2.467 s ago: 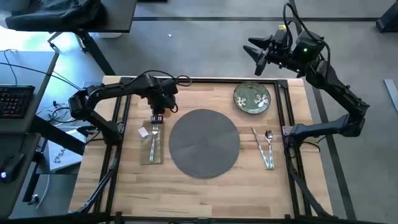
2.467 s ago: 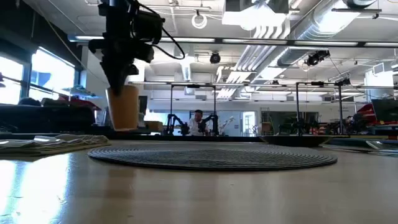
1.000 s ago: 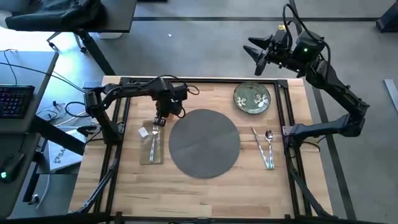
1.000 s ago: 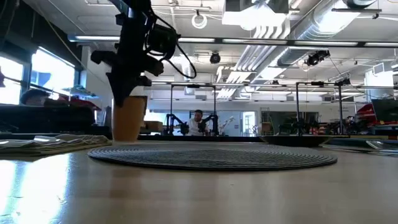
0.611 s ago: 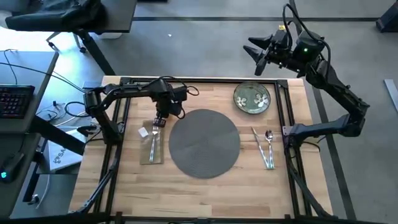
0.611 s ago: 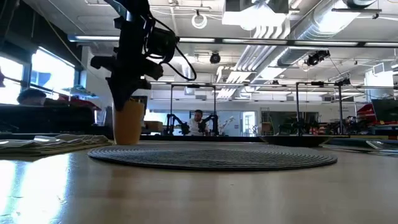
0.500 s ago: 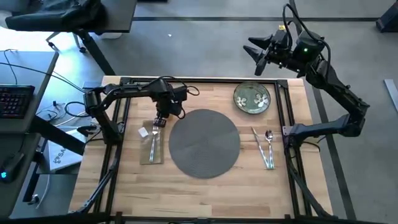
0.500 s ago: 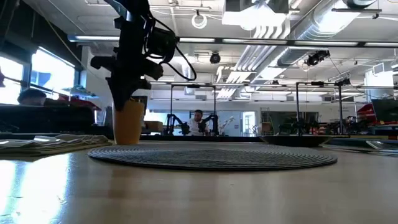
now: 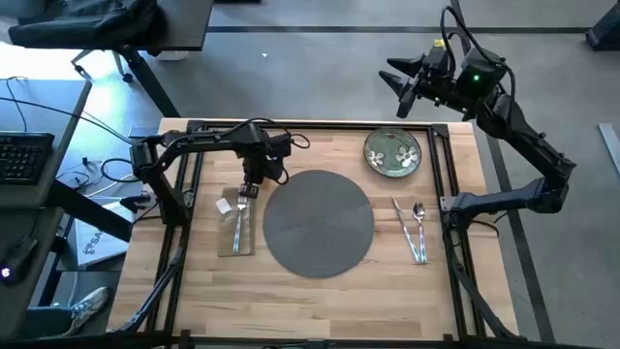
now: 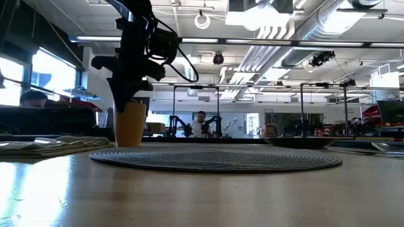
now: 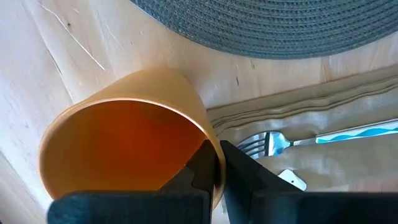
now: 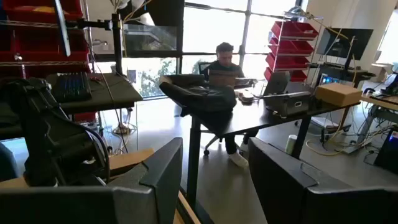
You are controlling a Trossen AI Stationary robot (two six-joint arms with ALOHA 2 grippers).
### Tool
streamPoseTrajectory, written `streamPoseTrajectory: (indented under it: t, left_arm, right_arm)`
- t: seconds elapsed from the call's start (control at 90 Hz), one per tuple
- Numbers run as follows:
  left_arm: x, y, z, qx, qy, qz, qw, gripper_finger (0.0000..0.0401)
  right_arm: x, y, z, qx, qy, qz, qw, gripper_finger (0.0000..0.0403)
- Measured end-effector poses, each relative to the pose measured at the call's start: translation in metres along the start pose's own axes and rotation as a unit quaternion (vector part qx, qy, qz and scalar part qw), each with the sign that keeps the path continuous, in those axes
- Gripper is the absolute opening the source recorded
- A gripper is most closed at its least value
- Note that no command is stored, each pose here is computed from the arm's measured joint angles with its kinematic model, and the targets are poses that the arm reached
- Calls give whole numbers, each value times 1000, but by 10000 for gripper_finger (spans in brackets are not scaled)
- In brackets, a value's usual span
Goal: Set table place
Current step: Put the orange cup to the top left of the gray table mat
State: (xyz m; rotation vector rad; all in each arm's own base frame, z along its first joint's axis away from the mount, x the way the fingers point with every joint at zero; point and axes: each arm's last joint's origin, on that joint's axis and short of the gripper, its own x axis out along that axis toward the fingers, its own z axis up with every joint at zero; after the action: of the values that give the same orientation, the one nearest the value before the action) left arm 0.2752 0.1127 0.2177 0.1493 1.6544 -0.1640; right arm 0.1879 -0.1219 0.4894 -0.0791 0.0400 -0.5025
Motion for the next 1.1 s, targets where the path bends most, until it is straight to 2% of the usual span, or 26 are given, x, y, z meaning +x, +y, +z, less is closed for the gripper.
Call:
streamPoseTrajectory:
  t: [0.356,0.756,0.956,1.1]
  left_arm:
    - [0,0,-1,0,4,2,1000,1]
    - [0,2,0,-2,12,28,1000,1]
    - [-2,4,3,-29,-20,12,999,4]
    - [-9,7,6,-47,-50,4,998,28]
  right_arm:
    - [0,0,0,0,0,0,1000,161]
    - [0,0,0,0,0,0,1000,161]
    - [0,0,0,0,0,0,1000,161]
    - [0,0,0,0,0,0,1000,161]
